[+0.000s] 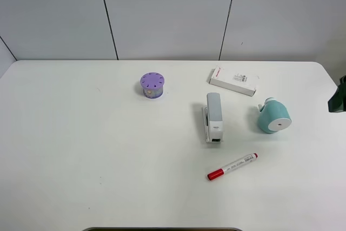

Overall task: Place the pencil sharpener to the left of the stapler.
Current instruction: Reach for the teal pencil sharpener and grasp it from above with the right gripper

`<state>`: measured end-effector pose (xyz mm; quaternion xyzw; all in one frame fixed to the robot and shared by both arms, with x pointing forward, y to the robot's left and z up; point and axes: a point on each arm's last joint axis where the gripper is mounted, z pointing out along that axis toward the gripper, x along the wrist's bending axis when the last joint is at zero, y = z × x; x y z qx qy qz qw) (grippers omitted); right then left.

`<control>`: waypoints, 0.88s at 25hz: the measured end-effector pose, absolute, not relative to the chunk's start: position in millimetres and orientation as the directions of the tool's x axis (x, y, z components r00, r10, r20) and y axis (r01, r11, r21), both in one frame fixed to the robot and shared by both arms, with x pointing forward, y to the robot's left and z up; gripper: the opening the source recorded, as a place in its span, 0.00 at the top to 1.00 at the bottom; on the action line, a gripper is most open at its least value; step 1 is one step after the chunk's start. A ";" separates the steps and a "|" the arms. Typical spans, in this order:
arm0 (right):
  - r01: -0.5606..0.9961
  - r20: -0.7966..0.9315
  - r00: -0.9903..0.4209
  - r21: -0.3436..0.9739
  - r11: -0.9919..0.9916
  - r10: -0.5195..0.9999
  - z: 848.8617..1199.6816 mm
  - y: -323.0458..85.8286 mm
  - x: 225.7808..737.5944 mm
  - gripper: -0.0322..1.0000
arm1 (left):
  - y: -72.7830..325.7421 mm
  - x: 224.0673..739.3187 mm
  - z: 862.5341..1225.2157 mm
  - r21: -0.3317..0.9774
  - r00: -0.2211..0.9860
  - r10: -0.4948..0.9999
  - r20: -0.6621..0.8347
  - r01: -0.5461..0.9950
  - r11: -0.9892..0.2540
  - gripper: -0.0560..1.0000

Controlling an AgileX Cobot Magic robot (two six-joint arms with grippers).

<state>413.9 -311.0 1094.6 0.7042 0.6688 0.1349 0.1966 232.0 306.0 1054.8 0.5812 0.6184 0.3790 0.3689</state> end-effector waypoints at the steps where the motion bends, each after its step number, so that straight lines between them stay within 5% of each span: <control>1: 0.897 -0.082 0.072 0.442 -0.029 0.994 1092.9 -313.9 420.9 0.04 | 306.0 232.0 1054.8 0.898 -0.052 0.999 -0.016 0.439 0.037 0.04; 10: 0.918 -0.089 0.062 0.397 -0.022 0.994 1076.7 -320.6 487.0 0.04 | 306.0 232.0 1054.8 0.898 -0.052 0.999 -0.016 0.439 0.037 0.04; 22: 0.946 -0.009 0.033 0.322 -0.028 0.999 1012.8 -316.2 541.0 0.04 | 306.0 232.0 1054.8 0.898 -0.052 0.999 -0.016 0.439 0.037 0.04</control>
